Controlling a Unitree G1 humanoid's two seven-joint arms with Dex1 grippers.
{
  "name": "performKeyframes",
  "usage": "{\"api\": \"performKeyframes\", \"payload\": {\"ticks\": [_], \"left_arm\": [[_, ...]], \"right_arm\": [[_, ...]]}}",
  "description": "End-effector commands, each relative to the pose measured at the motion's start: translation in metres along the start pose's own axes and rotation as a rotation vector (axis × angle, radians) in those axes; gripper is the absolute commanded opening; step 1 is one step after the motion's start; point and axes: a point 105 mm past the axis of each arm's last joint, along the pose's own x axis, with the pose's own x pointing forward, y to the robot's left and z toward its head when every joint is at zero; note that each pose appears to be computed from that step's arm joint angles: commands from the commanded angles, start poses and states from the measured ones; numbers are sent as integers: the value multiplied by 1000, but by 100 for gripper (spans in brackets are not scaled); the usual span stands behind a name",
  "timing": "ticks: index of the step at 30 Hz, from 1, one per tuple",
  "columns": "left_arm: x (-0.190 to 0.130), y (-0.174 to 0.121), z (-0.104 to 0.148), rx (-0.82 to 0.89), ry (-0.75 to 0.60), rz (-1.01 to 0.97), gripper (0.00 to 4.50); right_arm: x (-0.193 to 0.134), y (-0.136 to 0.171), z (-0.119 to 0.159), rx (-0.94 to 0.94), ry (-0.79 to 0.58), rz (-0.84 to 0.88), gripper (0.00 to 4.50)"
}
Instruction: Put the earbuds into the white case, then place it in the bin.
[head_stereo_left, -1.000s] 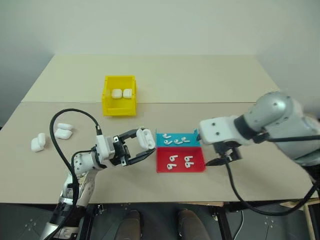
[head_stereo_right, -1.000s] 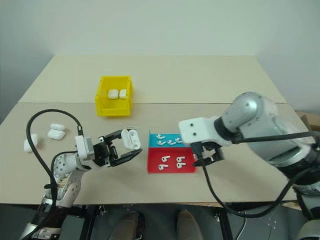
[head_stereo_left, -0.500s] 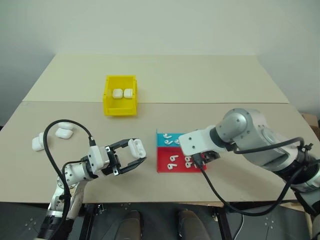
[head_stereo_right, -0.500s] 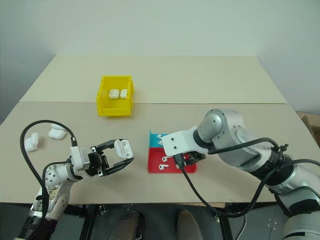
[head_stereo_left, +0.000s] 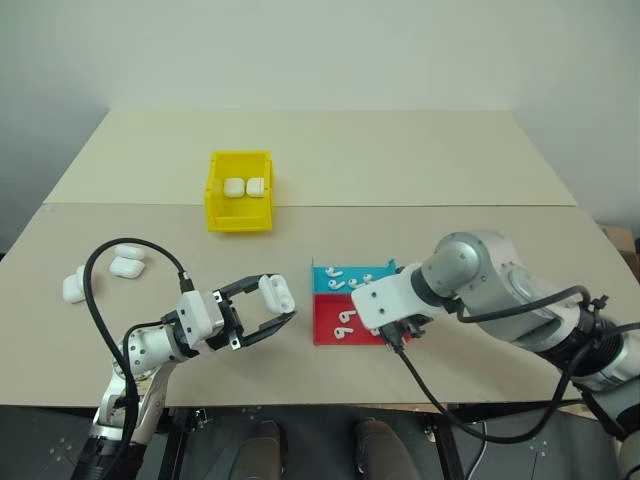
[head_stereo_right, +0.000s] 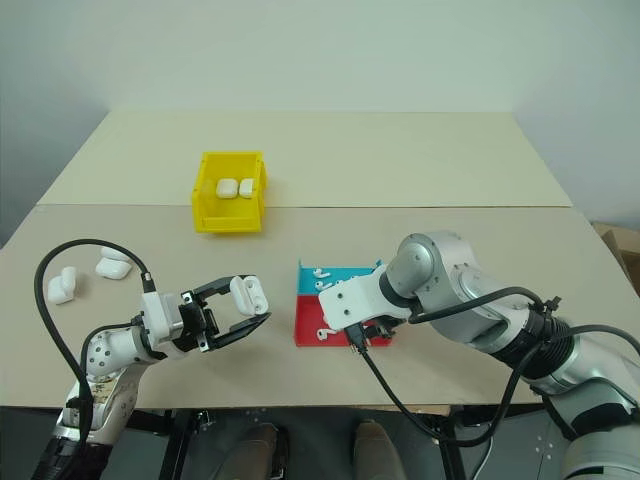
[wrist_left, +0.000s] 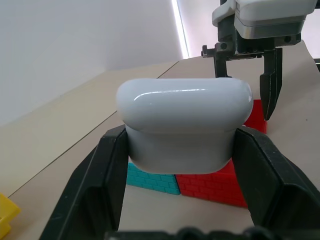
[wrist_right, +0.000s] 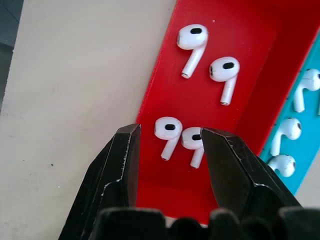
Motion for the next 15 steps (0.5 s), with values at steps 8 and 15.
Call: {"api": "performKeyframes", "payload": {"ticks": [8, 15], "left_arm": [[0, 4, 10, 48, 4, 4, 278], [0, 5, 10, 57, 18, 12, 278]], "right_arm": [[11, 2, -2, -27, 16, 14, 236], [15, 1, -5, -21, 22, 23, 236]]}}
